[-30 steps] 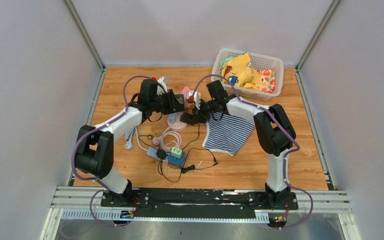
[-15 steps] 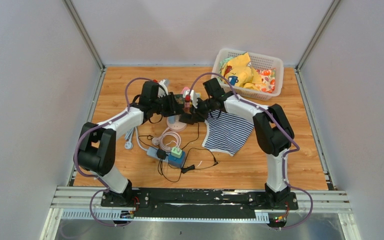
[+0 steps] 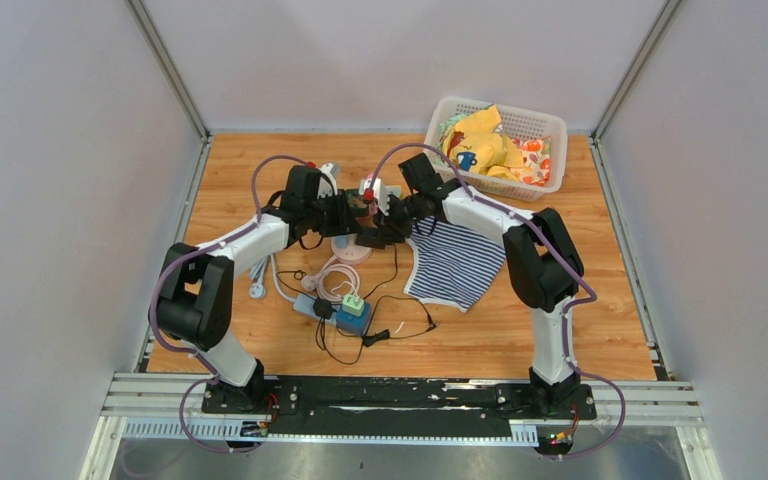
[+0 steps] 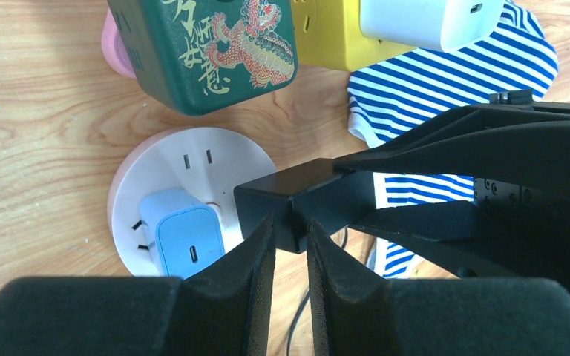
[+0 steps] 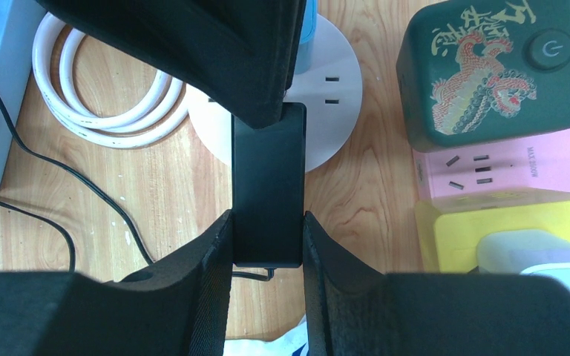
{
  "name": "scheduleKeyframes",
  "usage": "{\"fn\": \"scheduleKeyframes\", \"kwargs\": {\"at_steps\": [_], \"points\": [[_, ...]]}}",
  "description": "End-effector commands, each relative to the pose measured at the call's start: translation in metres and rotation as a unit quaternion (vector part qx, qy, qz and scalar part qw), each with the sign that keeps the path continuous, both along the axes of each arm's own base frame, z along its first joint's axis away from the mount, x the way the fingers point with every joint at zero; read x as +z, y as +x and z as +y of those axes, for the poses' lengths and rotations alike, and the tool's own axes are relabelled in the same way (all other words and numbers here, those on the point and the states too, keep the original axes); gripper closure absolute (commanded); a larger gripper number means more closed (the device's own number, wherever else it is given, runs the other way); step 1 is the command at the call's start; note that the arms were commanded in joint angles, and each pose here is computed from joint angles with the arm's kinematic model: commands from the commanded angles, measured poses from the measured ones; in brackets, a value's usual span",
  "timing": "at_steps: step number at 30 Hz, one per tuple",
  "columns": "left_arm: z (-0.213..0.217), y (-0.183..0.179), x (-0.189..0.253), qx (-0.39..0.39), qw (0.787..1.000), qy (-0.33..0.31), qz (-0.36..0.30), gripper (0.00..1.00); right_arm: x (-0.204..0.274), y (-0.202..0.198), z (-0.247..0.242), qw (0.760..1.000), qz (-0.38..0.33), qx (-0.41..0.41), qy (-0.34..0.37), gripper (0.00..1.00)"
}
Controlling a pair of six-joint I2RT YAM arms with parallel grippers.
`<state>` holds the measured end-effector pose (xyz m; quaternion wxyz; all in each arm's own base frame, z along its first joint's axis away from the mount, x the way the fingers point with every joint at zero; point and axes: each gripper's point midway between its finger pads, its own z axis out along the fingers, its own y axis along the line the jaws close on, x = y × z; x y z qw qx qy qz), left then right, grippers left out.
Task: Insert the plug
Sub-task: Press the plug into the socket.
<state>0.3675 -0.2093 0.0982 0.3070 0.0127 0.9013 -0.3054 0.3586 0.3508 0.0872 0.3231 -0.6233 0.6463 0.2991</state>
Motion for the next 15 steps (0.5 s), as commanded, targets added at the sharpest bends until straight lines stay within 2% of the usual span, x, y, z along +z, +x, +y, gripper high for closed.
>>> {"fn": "scheduleKeyframes", "kwargs": {"at_steps": [1,7,10,15], "points": [[0.020,-0.006,-0.026,0.005,0.997,0.075,0.021,0.76,0.010,-0.008,0.010,1.000,0.006,0.013,0.005,0.84],[0.028,-0.009,-0.035,0.005,0.993,0.112,0.027,0.77,0.014,-0.003,0.014,1.000,0.006,0.009,0.009,0.86],[0.041,-0.013,-0.043,0.013,0.988,0.150,0.038,0.82,0.017,-0.003,0.016,1.000,0.008,0.009,0.013,0.87],[0.053,-0.025,-0.054,0.018,0.982,0.178,0.055,0.84,0.017,-0.005,0.020,1.000,0.018,0.009,0.018,0.87]]}}
